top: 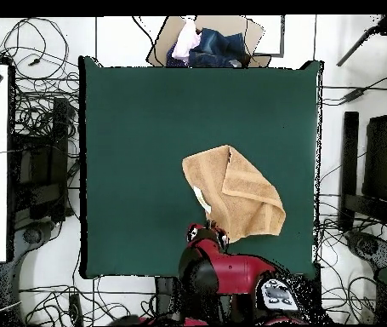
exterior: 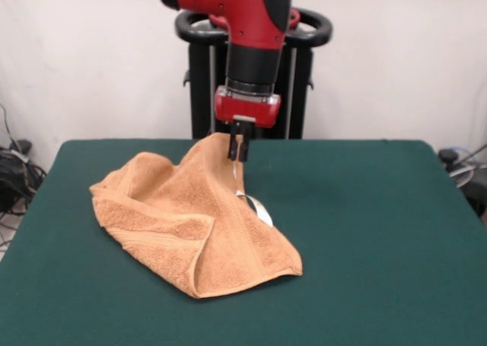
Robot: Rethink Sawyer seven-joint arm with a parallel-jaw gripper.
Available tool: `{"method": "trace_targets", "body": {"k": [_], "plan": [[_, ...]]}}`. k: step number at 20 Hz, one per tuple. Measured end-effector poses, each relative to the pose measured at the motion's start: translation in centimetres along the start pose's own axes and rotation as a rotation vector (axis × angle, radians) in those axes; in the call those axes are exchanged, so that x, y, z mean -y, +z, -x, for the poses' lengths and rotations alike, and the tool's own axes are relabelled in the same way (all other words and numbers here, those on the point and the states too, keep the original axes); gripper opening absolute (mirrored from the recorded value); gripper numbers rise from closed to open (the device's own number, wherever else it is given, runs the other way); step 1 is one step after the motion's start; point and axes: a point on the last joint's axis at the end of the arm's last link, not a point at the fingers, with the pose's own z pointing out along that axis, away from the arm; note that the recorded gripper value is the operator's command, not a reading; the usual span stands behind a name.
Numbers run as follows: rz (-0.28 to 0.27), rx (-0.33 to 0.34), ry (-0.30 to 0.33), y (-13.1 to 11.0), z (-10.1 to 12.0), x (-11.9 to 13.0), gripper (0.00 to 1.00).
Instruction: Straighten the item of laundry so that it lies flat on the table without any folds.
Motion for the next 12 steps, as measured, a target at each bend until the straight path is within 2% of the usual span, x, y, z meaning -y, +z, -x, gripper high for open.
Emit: {"method": "trace_targets", "body": {"k": [12], "plan": [[-0.039,0.055,0.005,2.9,-0.9,1.6,0.00]]}}
